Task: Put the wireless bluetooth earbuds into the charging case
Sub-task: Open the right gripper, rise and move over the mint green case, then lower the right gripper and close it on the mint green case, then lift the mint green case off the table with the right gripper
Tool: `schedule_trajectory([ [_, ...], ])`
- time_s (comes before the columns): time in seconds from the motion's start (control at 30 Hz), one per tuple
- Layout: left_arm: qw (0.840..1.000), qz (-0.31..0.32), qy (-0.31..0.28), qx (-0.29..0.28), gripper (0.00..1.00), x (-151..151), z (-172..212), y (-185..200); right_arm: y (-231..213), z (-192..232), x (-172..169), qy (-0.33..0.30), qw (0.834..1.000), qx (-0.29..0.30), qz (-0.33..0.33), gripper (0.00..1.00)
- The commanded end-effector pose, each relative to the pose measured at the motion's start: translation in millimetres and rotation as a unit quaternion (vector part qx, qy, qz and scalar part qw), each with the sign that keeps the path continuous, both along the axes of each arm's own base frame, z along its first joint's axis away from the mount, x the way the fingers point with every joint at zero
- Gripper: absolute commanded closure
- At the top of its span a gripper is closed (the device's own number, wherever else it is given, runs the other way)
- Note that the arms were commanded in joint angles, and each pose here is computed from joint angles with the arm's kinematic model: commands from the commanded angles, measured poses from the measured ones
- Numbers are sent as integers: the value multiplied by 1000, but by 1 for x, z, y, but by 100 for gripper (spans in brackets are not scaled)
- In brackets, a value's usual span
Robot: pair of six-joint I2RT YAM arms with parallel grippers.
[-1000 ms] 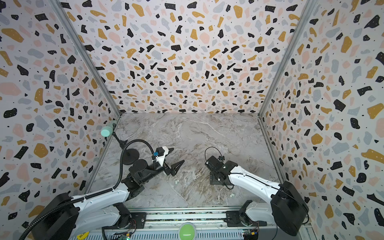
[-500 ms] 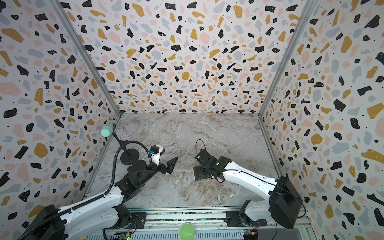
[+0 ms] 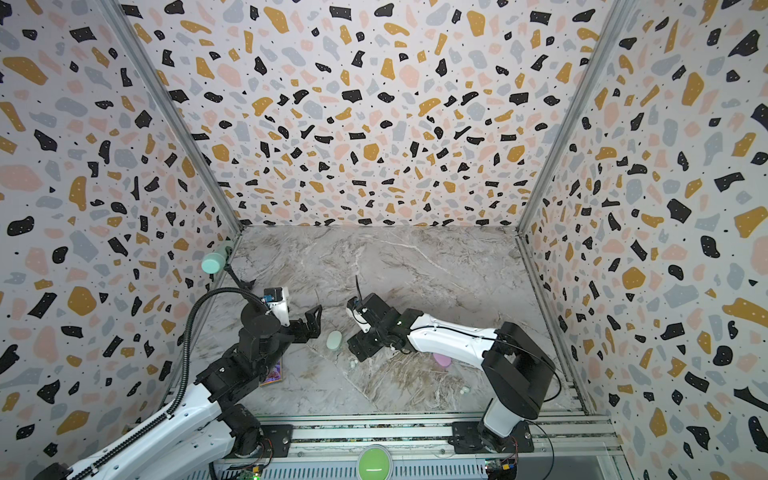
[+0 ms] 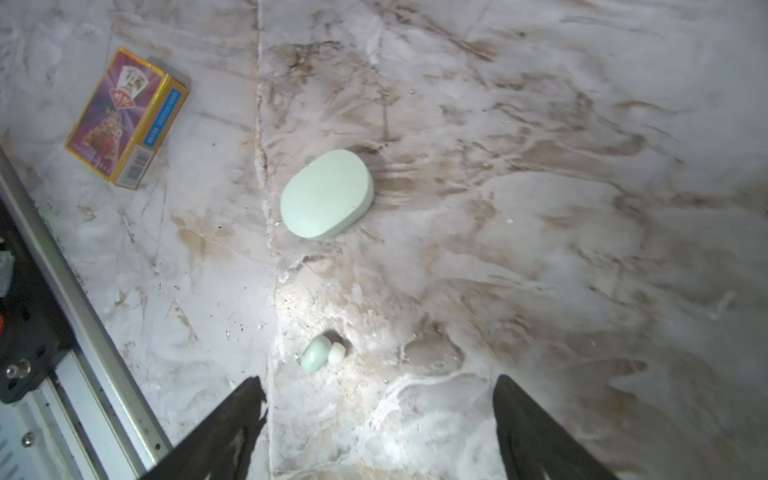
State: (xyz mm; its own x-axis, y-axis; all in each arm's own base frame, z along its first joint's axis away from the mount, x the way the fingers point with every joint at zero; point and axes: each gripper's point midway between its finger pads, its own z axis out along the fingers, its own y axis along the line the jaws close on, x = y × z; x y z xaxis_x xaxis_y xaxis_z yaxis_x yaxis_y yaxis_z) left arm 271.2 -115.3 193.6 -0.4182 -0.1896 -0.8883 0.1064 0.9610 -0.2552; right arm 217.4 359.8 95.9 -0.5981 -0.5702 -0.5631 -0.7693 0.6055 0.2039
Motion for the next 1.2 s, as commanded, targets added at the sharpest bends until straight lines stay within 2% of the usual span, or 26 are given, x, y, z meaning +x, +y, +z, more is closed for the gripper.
schedule_trajectory([
  [0.0, 998, 34, 45, -7, 0, 0, -7, 21, 30, 11, 3, -34, 997, 30, 66, 12],
  [0.1, 996, 31, 78, -20, 0, 4, -19, 28, 42, 3, 5, -39, 995, 27, 88, 12],
  [0.3, 991, 26, 129, -10, 0, 5, -39, 36, 66, -6, 13, -60, 990, 15, 128, 12],
  [0.6, 989, 35, 140, -22, 0, 10, -45, 43, 93, -31, 19, -80, 981, -19, 173, 13],
  [0.7, 989, 36, 141, -22, 0, 10, -46, 44, 100, -37, 23, -87, 980, -34, 178, 16],
  [0.97, 990, 39, 136, -24, 0, 9, -45, 45, 97, -51, 31, -78, 983, -59, 156, 29],
  [1.17, 990, 40, 136, -23, 0, 10, -45, 46, 83, -50, 48, -77, 990, -70, 95, 36],
])
